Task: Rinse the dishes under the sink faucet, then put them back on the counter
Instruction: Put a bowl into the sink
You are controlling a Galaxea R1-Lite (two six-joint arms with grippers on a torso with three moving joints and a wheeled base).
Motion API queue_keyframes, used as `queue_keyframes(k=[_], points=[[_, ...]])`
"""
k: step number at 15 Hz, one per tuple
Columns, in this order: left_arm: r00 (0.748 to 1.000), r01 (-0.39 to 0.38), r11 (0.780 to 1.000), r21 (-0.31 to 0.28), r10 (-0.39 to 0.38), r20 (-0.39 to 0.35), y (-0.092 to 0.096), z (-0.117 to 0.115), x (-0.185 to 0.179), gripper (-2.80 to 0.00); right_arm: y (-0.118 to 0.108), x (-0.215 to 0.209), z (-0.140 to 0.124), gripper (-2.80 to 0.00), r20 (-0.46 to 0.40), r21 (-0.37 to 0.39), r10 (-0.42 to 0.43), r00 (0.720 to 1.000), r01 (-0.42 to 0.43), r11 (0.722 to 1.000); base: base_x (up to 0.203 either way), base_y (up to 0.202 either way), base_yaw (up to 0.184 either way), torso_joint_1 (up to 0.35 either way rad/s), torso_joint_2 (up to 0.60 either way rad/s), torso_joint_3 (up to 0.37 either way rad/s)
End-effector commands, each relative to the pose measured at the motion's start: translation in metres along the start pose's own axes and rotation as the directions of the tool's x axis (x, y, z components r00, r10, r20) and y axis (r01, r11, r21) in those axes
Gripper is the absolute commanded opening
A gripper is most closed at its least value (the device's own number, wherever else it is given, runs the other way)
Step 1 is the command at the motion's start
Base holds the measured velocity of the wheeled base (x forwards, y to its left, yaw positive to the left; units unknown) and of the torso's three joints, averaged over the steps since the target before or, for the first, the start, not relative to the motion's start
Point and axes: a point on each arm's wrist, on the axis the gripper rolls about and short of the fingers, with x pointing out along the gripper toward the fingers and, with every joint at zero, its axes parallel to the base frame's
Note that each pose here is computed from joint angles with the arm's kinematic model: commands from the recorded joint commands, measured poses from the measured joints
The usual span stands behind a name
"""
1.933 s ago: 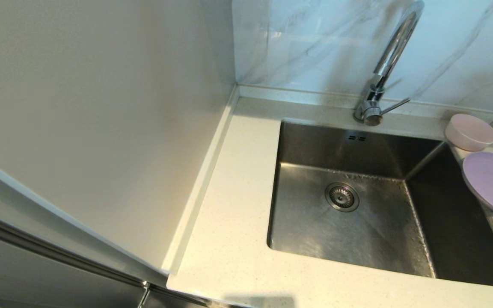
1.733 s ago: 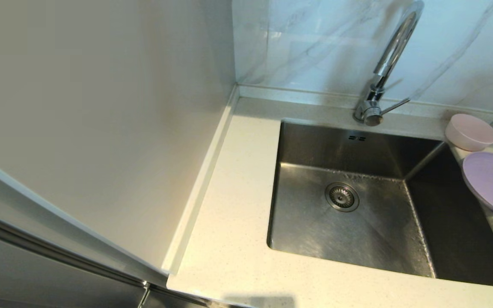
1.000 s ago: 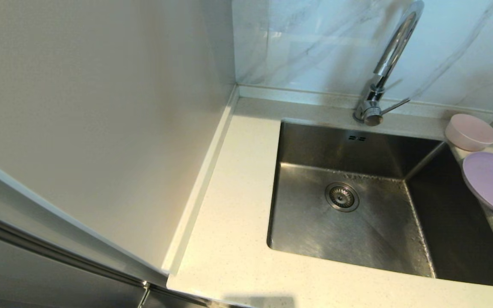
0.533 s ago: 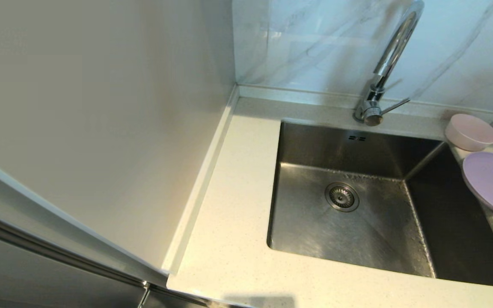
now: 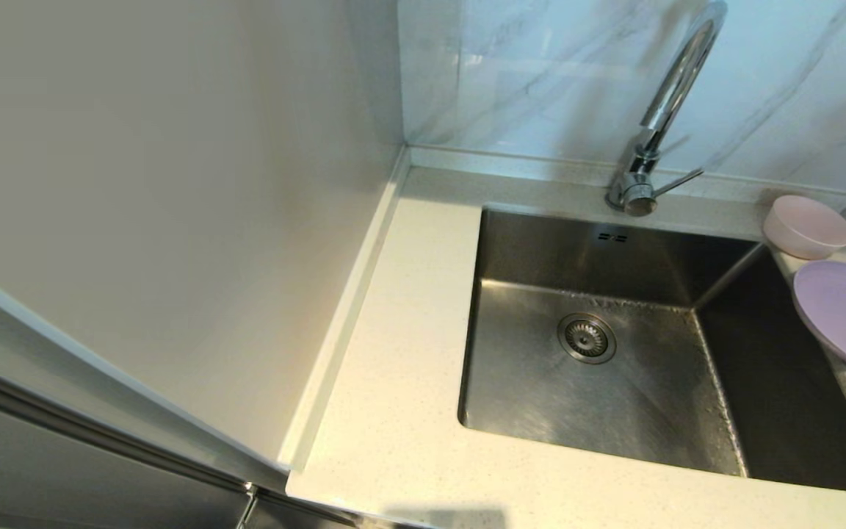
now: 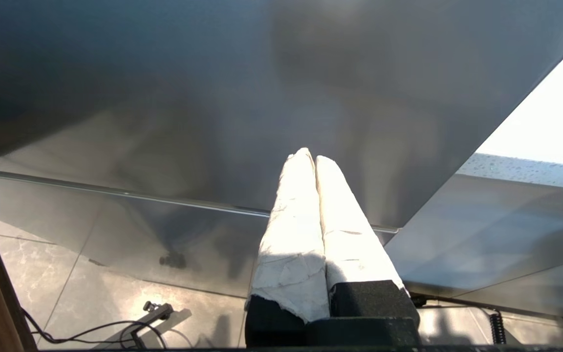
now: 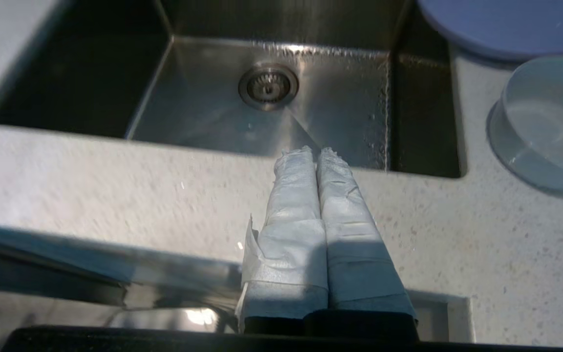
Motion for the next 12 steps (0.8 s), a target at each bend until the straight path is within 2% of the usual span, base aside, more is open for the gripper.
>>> queue_keyframes(k=[1,3,6,12], points=[[1.0,0.001,1.0,0.0,-0.001,0.0,0.0,0.0,0.0,-2.8,0.008,0.021,0.054,-2.8,-0.059,0.071,-0.013,0.998,0.017,0.997,0.0,0.0,0.0,0.0,0.0,0.0],[1.0,-0.001,1.0,0.0,0.001,0.0,0.0,0.0,0.0,-2.8,0.015,0.049,0.097,-2.8,-0.092,0.122,-0.019,0.996,0.03,0.992,0.0,0.0,0.0,0.0,0.0,0.0],[1.0,0.0,1.0,0.0,0.0,0.0,0.0,0.0,0.0,-2.8,0.025,0.111,0.142,-2.8,-0.143,0.186,-0.027,0.989,0.054,0.981,0.0,0.0,0.0,0.0,0.0,0.0],[1.0,-0.001,1.0,0.0,0.001,0.0,0.0,0.0,0.0,-2.8,0.035,0.212,0.175,-2.8,-0.094,0.233,-0.027,0.995,0.049,0.971,0.0,0.0,0.0,0.0,0.0,0.0]])
